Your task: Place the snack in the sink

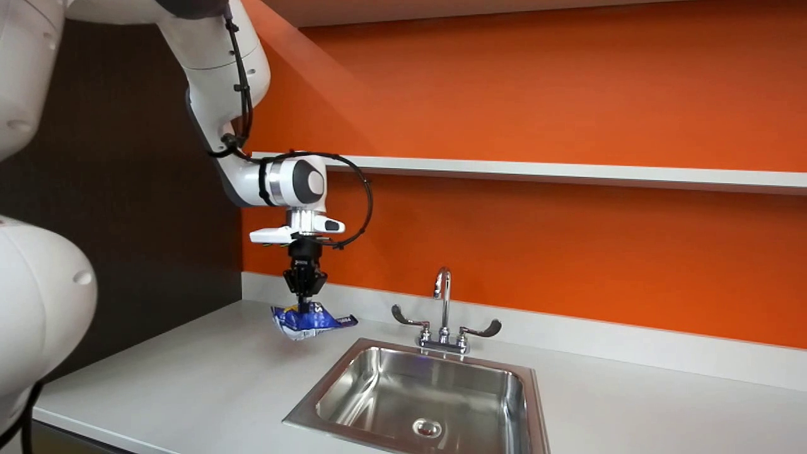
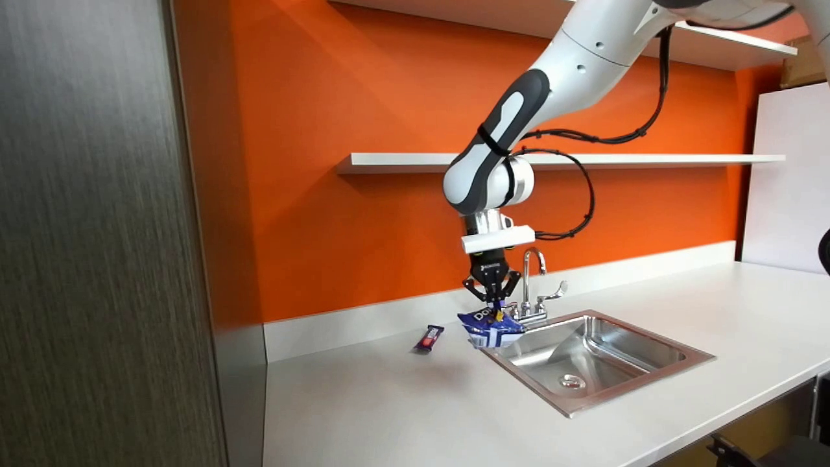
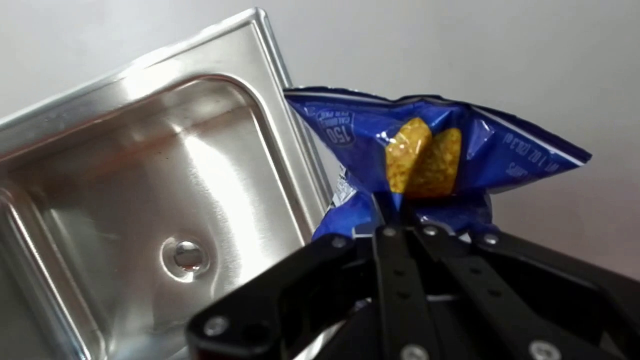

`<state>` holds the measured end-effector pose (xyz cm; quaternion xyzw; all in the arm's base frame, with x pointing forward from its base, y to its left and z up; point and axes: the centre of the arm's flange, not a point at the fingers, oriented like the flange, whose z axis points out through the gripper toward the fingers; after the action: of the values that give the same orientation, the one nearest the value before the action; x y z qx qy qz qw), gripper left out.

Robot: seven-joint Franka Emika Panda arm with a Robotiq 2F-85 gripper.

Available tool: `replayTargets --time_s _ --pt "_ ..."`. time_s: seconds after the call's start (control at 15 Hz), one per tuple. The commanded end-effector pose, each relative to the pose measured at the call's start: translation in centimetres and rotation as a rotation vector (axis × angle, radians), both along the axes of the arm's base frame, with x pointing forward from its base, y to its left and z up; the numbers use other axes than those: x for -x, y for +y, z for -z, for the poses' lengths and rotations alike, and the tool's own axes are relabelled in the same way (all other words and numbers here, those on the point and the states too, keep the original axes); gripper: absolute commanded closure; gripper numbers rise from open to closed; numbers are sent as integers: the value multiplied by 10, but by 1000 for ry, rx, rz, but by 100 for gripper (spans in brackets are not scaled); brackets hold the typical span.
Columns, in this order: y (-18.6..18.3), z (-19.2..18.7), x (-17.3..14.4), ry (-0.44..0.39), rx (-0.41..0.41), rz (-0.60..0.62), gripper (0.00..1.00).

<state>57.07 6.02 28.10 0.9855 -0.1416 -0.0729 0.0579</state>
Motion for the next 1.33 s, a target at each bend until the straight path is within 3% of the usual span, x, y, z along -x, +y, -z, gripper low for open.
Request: replayTargets --time_s 0.0,0.4,0.67,1.27 --pt "-53 -16 15 8 19 62 100" --pt "-150 -7 26 10 49 203 100" --pt "-193 17 29 35 66 252 100" --pt "-205 92 24 42 66 257 100"
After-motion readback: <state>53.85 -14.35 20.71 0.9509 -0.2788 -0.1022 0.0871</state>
